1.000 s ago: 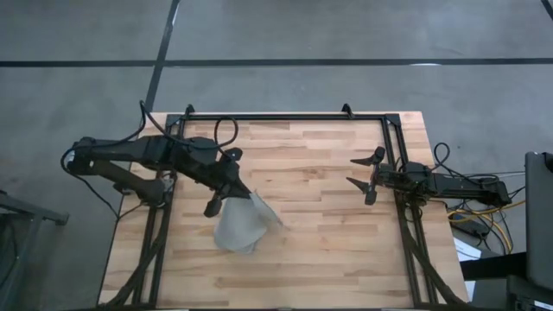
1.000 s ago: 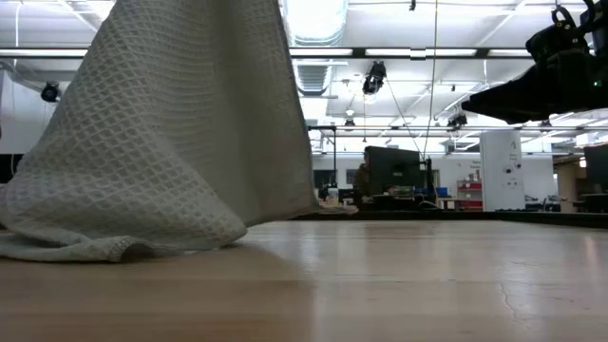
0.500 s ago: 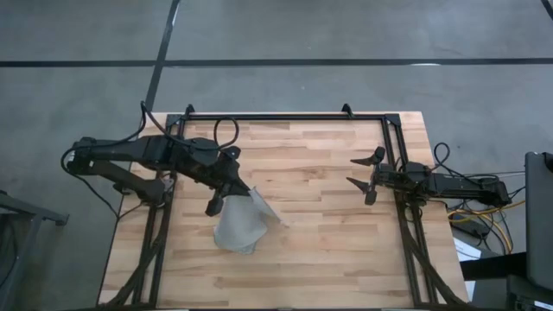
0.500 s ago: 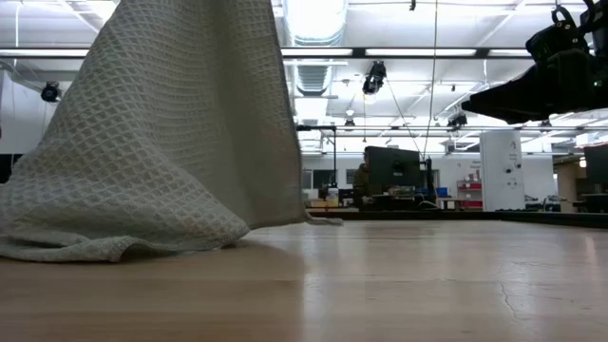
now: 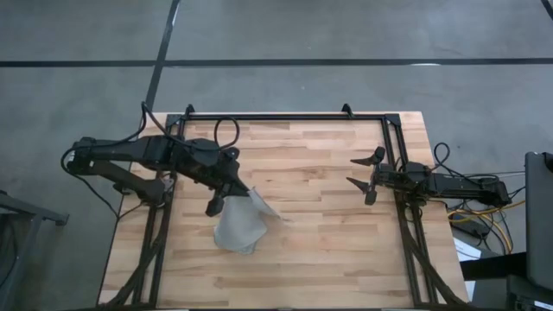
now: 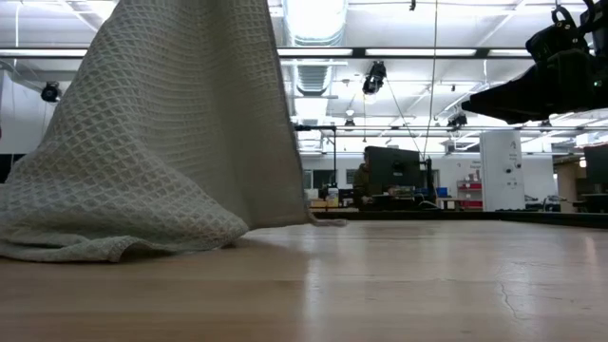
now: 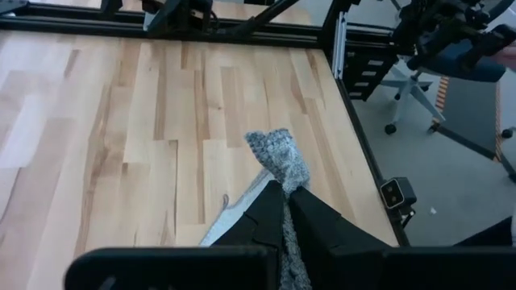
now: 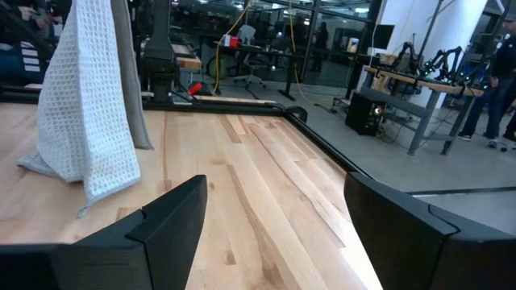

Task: Roll towel
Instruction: Fold the gray towel on the table

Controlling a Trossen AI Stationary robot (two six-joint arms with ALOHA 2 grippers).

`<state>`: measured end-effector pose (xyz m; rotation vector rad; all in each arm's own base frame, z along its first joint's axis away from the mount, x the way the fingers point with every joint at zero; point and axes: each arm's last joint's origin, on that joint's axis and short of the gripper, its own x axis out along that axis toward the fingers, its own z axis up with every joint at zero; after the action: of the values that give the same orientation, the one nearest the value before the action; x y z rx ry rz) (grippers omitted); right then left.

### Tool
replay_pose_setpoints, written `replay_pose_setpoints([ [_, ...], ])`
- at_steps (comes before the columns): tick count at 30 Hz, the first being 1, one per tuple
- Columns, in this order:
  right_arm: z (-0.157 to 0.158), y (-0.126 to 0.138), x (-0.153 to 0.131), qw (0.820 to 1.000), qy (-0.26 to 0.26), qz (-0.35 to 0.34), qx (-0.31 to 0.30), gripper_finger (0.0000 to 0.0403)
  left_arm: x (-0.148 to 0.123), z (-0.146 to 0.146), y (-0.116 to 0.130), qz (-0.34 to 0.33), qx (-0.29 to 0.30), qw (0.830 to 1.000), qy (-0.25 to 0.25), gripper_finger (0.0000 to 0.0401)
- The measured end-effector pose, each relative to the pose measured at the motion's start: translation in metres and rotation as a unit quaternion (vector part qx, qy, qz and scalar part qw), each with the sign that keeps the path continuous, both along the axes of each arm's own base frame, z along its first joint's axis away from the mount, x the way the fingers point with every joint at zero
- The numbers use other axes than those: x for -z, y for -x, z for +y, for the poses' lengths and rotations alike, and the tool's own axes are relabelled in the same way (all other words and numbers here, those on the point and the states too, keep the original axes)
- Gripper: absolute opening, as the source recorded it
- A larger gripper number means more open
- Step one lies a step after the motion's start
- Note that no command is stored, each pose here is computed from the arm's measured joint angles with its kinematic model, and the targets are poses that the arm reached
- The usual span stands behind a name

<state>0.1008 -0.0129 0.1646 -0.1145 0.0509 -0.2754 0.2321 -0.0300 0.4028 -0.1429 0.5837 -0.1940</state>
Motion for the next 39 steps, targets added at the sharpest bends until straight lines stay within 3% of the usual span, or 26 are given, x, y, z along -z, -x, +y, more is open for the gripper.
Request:
replay_pose_setpoints([
  [6, 0.0000, 0.0000, 0.0000, 1.000, 0.002, 0.000, 0.000, 0.0288, 0.0024, 0.0002, 0.0016, 0.015, 0.000, 1.000, -0.002, 0.0016],
  [12, 0.0000, 0.0000, 0.0000, 0.999, 0.044, 0.012, -0.001, 0.0288, 0.0025, 0.0002, 0.0015, 0.011, 0.009, 1.000, -0.016, 0.0016],
  [21, 0.0000, 0.0000, 0.0000, 1.000, 0.004, 0.001, 0.000, 0.0288, 0.0048, 0.0001, 0.0029, 0.025, 0.014, 0.999, -0.016, 0.0016],
  [24, 0.0000, 0.0000, 0.0000, 0.999, -0.044, -0.013, 0.001, 0.0288, 0.0050, 0.0001, 0.0031, 0.026, 0.014, 0.999, -0.016, 0.0016],
  [26, 0.0000, 0.0000, 0.0000, 0.993, -0.114, -0.033, 0.003, 0.0288, 0.0049, 0.0002, 0.0031, 0.026, 0.013, 0.999, -0.017, 0.0016],
  [31, 0.0000, 0.0000, -0.0006, 0.961, -0.266, -0.079, 0.008, 0.0288, 0.0051, 0.0021, 0.0027, 0.025, -0.017, 0.999, -0.032, 0.0016],
  [36, -0.0013, 0.0004, -0.0009, 0.936, -0.334, -0.108, 0.031, 0.0288, 0.0051, 0.0041, 0.0025, 0.025, -0.052, 0.998, -0.040, 0.0016],
  [39, -0.0018, 0.0005, -0.0009, 0.930, -0.348, -0.115, 0.040, 0.0288, 0.0046, 0.0046, 0.0019, 0.023, -0.065, 0.997, -0.037, 0.0016],
])
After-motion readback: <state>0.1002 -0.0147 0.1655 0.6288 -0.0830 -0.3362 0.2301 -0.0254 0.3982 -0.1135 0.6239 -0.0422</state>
